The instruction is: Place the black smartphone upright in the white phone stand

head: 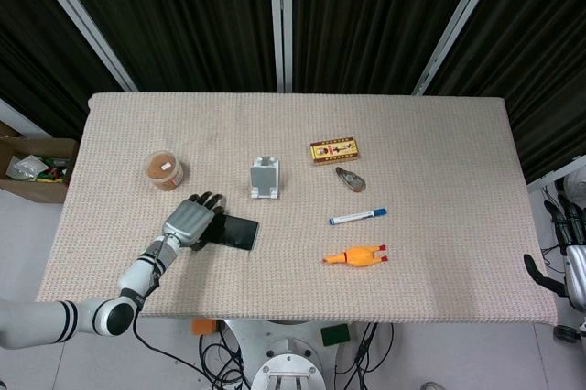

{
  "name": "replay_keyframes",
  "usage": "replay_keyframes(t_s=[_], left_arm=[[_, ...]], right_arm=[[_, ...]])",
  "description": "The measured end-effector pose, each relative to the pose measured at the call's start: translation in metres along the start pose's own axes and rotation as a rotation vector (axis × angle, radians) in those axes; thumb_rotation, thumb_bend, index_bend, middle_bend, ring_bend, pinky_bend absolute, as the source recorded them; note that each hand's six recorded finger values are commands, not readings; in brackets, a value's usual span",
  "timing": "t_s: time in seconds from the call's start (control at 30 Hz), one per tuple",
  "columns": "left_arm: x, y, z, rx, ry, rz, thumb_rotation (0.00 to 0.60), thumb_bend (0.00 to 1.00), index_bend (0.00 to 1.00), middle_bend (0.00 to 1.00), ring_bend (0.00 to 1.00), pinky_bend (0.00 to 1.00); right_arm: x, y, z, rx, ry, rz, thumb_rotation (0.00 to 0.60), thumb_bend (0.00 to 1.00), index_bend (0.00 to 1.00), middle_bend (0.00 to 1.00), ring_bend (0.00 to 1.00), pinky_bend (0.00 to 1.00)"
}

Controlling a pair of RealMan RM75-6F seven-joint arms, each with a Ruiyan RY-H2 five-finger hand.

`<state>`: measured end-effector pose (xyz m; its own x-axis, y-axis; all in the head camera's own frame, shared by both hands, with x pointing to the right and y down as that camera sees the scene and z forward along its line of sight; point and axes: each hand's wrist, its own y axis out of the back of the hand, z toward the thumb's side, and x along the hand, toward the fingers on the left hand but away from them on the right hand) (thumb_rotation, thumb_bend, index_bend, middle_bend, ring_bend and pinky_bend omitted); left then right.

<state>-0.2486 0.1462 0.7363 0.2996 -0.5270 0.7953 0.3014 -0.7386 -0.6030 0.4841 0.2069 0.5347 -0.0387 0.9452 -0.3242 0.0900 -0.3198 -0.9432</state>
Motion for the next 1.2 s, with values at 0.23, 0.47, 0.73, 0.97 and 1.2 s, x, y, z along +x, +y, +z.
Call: replay_keyframes(t_s=[0.23, 0.47, 0.73, 0.97, 1.2], left_arm=[[-0.003, 0.006, 0.001, 0.003, -0.014, 0.054, 0.6, 0.25, 0.64, 0.11, 0.0, 0.16], [-0.01, 0.009, 0.0, -0.042, -0.059, 0.126, 0.6, 0.35, 0.67, 0.31, 0.07, 0.18], [-0.018, 0.008, -0.008, -0.03, -0.07, 0.127, 0.6, 0.39, 0.69, 0.53, 0.33, 0.44], [-0.018, 0.012, -0.006, -0.014, -0.089, 0.155, 0.6, 0.4, 0.71, 0.65, 0.5, 0.58], [-0.021, 0.017, -0.005, -0.041, -0.115, 0.17, 0.6, 0.4, 0.72, 0.68, 0.57, 0.6]], right_arm=[[-0.001, -0.001, 0.002, 0.002, 0.004, 0.007, 0.6, 0.36, 0.0, 0.0, 0.0, 0.0], [-0.001, -0.003, 0.001, 0.0, 0.002, 0.016, 0.6, 0.36, 0.0, 0.0, 0.0, 0.0], [-0.001, -0.004, 0.002, -0.001, 0.006, 0.016, 0.6, 0.36, 0.0, 0.0, 0.0, 0.0], [-0.001, -0.004, 0.001, -0.002, 0.003, 0.017, 0.6, 0.36, 0.0, 0.0, 0.0, 0.0], [0.0, -0.002, -0.001, -0.004, 0.001, 0.013, 0.6, 0.36, 0.0, 0.0, 0.0, 0.0]])
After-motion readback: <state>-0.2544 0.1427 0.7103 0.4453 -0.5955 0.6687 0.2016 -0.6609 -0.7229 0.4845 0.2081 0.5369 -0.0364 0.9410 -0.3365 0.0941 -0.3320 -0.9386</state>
